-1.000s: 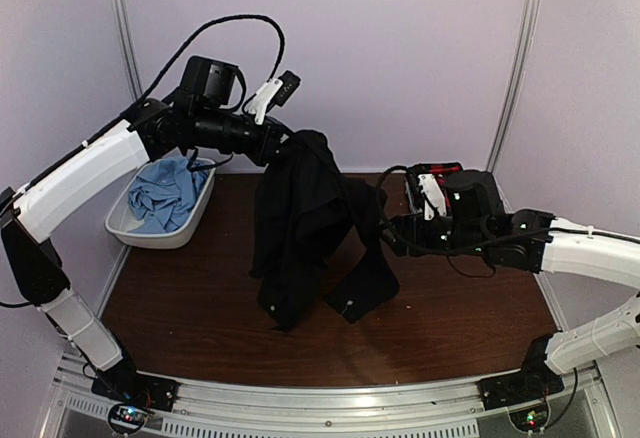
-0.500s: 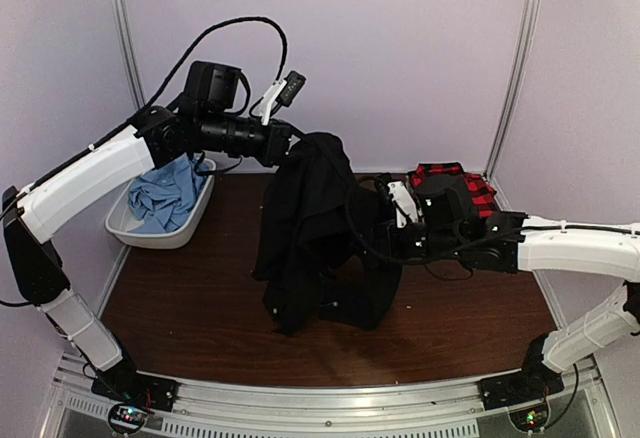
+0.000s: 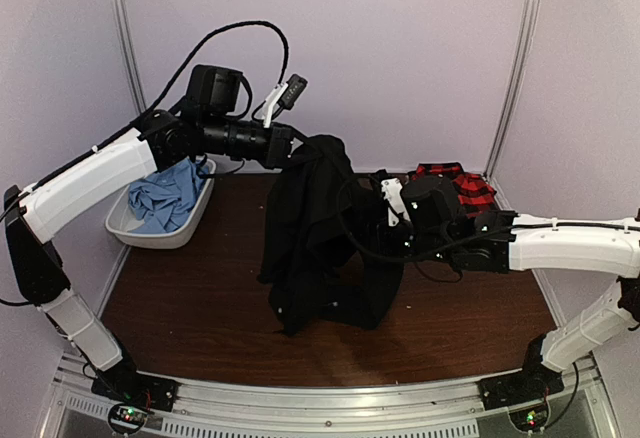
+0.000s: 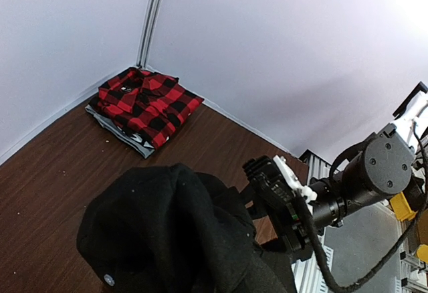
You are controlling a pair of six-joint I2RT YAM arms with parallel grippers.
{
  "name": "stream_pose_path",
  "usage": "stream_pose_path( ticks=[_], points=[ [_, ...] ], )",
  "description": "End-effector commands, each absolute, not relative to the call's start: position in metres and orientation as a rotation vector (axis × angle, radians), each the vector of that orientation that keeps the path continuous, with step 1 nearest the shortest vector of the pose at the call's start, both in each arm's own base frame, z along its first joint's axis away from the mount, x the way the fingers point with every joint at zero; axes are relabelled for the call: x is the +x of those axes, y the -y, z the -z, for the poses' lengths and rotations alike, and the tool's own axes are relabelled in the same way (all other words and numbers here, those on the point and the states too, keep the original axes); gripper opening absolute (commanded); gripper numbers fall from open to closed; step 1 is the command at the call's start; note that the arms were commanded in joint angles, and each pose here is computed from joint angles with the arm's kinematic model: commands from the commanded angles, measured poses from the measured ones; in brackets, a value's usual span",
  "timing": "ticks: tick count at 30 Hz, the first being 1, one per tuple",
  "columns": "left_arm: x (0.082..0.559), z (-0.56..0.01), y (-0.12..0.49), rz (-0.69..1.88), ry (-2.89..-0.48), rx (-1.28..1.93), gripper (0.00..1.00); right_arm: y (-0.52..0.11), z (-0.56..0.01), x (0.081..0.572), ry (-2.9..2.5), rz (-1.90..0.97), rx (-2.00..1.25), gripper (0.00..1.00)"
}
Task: Fold and stack the long sleeve shirts
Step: Flatten out the crumpled shirt at the center of the board.
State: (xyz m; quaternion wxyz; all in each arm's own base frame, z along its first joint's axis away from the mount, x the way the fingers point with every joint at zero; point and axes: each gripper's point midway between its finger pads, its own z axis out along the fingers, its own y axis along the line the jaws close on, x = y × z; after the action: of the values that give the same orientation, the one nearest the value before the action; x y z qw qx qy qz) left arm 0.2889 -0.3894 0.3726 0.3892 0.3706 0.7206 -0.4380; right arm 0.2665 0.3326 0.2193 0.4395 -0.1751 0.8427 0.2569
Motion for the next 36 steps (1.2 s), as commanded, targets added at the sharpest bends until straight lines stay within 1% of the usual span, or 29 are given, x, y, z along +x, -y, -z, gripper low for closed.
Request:
stream_pose_path(
  ticks=[1,6,8,10,14,16,20,21,22,23,25,27,28,29,33,36],
  points=[
    [0.279,-0.403,0.394,1.168,-1.698,0.961,0.00,-0.316,-0.222,0.284,-2.083,-0.463,-0.356,0.57],
    [0.291,-0.386,0.391,1.086,-1.742,0.939,0.00,-0.297,-0.228,0.286,-2.086,-0.369,-0.311,0.33],
    [0.298,-0.373,0.390,1.030,-1.771,0.938,0.02,-0.282,-0.231,0.286,-2.092,-0.301,-0.286,0.18],
    [0.306,-0.358,0.390,0.984,-1.803,0.937,0.03,-0.263,-0.235,0.285,-2.102,-0.224,-0.246,0.01],
    [0.316,-0.323,0.400,0.959,-1.853,0.979,0.04,-0.225,-0.240,0.283,-2.123,-0.103,-0.167,0.00],
    [0.319,-0.306,0.408,0.974,-1.869,1.010,0.06,-0.206,-0.245,0.282,-2.125,-0.059,-0.127,0.00],
    [0.321,-0.275,0.420,1.007,-1.896,1.067,0.21,-0.170,-0.256,0.282,-2.131,0.006,-0.057,0.00],
    [0.321,-0.267,0.422,1.014,-1.902,1.075,0.28,-0.162,-0.260,0.283,-2.126,0.012,-0.041,0.00],
    [0.320,-0.262,0.422,1.017,-1.902,1.082,0.38,-0.155,-0.264,0.283,-2.122,0.018,-0.026,0.00],
    [0.318,-0.258,0.422,1.024,-1.904,1.087,0.51,-0.148,-0.268,0.283,-2.118,0.022,-0.014,0.00],
    [0.313,-0.249,0.421,1.041,-1.897,1.103,0.71,-0.141,-0.276,0.282,-2.106,0.017,-0.005,0.00],
    [0.307,-0.239,0.420,1.053,-1.896,1.123,0.84,-0.138,-0.283,0.282,-2.096,0.000,-0.012,0.00],
    [0.305,-0.234,0.420,1.052,-1.895,1.135,0.93,-0.138,-0.285,0.281,-2.095,-0.009,-0.015,0.00],
    [0.302,-0.229,0.421,1.048,-1.893,1.151,0.97,-0.138,-0.286,0.282,-2.094,-0.014,-0.017,0.00],
    [0.289,-0.218,0.425,1.043,-1.875,1.216,0.98,-0.134,-0.285,0.283,-2.103,-0.002,-0.016,0.00],
    [0.276,-0.204,0.428,1.016,-1.890,1.271,0.96,-0.129,-0.288,0.284,-2.103,0.003,0.000,0.00]
  ],
)
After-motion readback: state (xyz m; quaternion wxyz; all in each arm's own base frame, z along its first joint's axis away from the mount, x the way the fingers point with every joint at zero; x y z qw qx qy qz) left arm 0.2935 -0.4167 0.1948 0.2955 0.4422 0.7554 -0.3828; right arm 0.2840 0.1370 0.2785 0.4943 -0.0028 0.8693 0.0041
